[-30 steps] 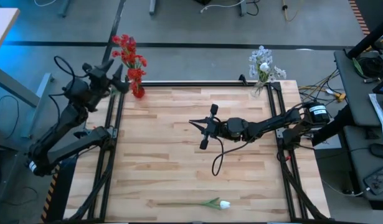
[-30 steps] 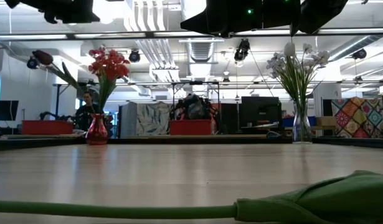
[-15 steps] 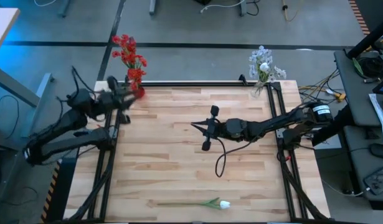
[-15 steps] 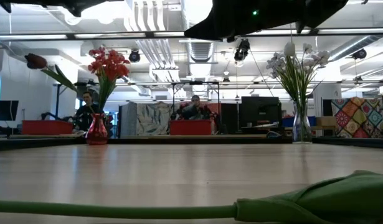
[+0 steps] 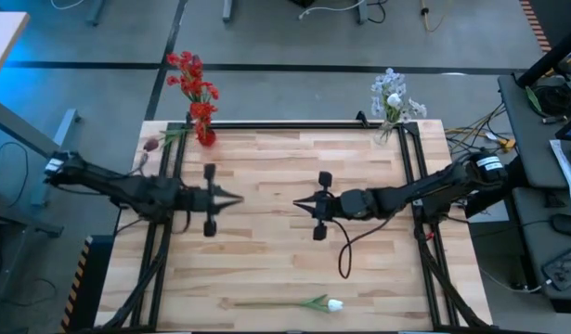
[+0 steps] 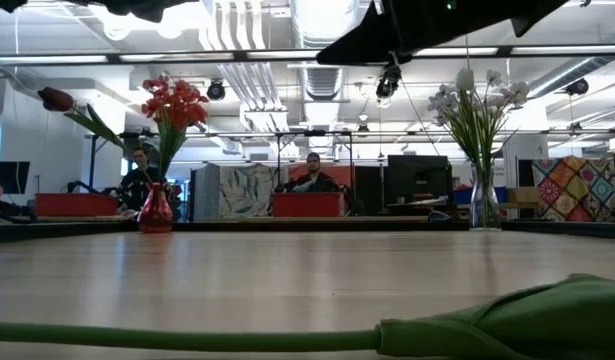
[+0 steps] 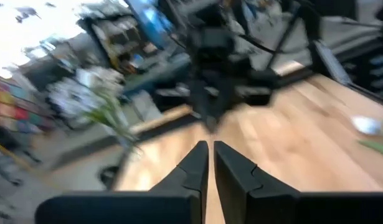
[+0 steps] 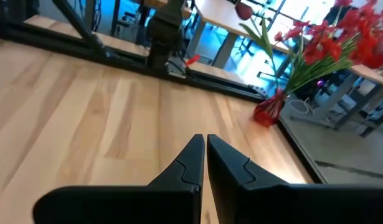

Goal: Sort flowers into vase by color
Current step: Put the white tulip into the transparent flower vase

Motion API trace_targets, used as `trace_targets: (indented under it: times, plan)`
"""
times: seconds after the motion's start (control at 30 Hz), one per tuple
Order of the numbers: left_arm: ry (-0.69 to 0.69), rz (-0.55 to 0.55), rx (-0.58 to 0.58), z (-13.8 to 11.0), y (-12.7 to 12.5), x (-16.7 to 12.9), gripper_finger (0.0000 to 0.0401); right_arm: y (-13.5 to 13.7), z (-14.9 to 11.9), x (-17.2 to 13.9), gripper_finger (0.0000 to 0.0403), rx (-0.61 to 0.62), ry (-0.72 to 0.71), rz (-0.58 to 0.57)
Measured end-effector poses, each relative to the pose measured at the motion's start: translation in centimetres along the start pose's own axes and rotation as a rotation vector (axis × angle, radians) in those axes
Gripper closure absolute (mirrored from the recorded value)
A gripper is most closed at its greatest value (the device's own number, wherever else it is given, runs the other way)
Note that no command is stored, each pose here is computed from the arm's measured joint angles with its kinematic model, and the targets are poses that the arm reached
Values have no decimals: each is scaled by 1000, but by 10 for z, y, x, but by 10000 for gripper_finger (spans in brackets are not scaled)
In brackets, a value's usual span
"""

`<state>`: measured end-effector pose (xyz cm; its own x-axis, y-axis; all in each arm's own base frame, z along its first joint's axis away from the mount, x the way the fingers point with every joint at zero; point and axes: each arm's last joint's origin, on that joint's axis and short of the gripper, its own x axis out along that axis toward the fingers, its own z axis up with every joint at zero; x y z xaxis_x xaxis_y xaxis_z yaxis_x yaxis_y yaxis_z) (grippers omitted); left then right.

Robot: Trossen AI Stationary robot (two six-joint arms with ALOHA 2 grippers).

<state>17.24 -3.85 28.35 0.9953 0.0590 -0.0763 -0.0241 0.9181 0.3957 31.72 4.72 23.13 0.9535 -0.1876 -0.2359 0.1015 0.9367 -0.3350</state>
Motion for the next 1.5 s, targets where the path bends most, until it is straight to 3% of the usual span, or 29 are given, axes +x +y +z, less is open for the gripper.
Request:
trace_targets:
  times: [0.27,0.47,0.83,1.13,1.3,1.5]
  plan:
    - [134,-72,-160,-18,-26,28,401,7,-11,-4,390,32,27,20]
    - [225,-187,-238,-31,-48,40,401,11,-13,-5,390,29,32,34]
    - [347,-401,-231,-26,-115,56,401,13,-15,-5,390,60,39,39]
    - [496,-503,-177,-7,-180,81,401,17,-15,-7,390,102,40,56]
    - [619,-478,-70,4,-220,90,401,24,-13,-10,390,109,34,78]
    - [699,-565,-115,9,-257,101,401,34,-10,-14,390,120,22,105]
